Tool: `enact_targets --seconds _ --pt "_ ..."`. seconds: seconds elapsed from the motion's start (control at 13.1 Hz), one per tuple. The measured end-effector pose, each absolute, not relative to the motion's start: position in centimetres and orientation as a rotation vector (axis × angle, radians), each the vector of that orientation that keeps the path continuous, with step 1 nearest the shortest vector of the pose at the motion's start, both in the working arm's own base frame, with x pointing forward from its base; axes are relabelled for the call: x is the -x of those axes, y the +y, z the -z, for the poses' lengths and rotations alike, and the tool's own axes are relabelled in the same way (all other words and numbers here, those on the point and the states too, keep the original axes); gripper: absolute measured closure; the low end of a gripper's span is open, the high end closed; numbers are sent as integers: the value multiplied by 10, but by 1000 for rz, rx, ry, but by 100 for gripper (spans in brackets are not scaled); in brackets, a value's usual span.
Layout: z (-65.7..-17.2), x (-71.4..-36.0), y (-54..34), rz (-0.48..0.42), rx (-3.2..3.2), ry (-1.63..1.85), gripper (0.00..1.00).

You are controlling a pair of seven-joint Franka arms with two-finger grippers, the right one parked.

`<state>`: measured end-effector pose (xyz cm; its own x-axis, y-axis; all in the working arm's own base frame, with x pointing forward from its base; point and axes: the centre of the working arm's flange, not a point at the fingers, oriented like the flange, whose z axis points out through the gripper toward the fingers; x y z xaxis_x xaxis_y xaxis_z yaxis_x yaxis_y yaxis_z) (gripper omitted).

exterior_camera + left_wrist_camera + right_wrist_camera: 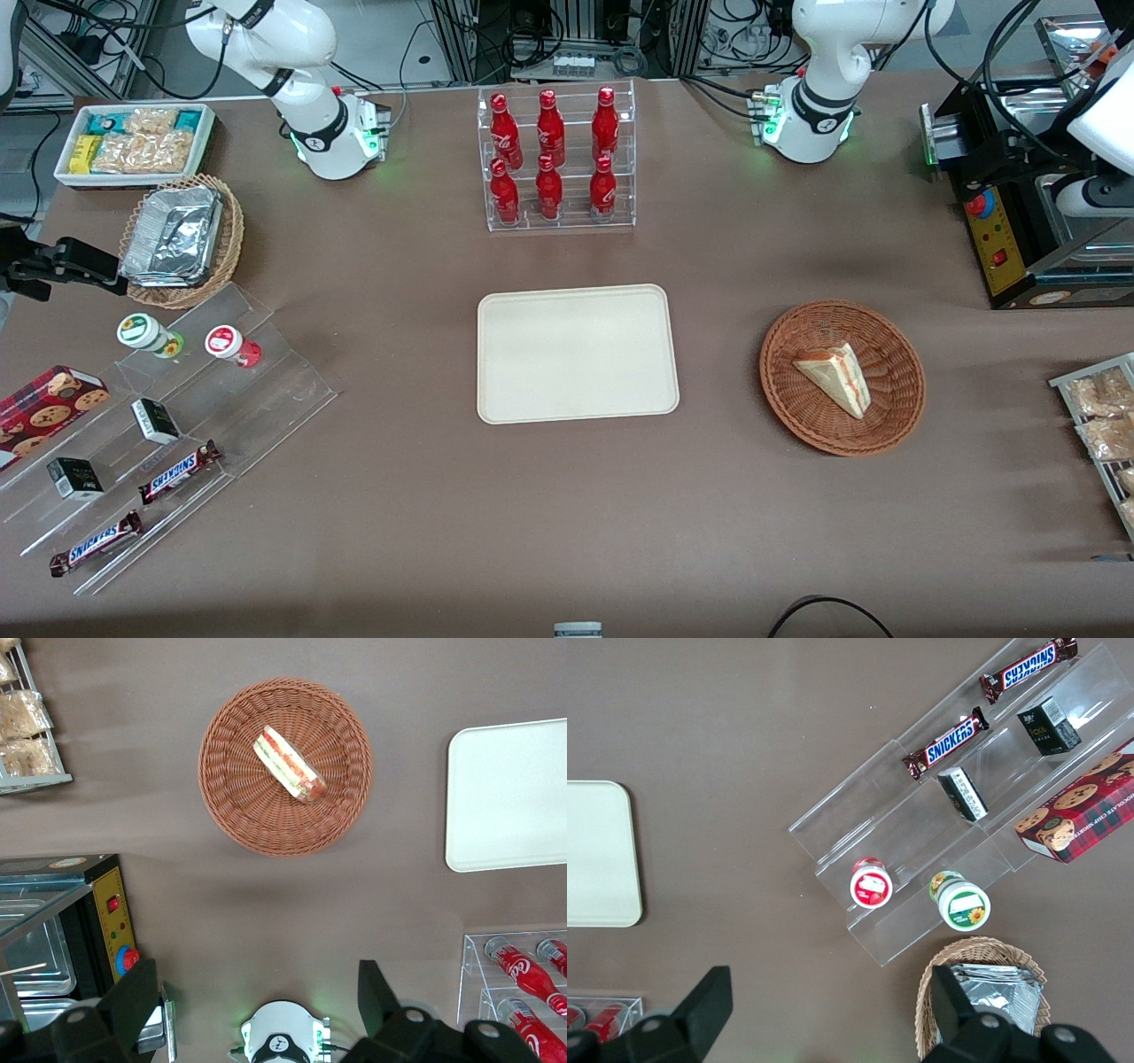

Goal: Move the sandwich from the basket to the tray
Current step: 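Move the left gripper over the wrapped sandwich in the wicker basket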

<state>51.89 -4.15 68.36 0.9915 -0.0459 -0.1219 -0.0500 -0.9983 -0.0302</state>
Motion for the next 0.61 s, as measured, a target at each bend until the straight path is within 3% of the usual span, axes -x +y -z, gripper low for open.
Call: enact_targets --seconds 0.38,0.61 --pt "-667 -533 -40 -184 3103 69 0" --pt "-591 -563 -42 -183 3102 30 0"
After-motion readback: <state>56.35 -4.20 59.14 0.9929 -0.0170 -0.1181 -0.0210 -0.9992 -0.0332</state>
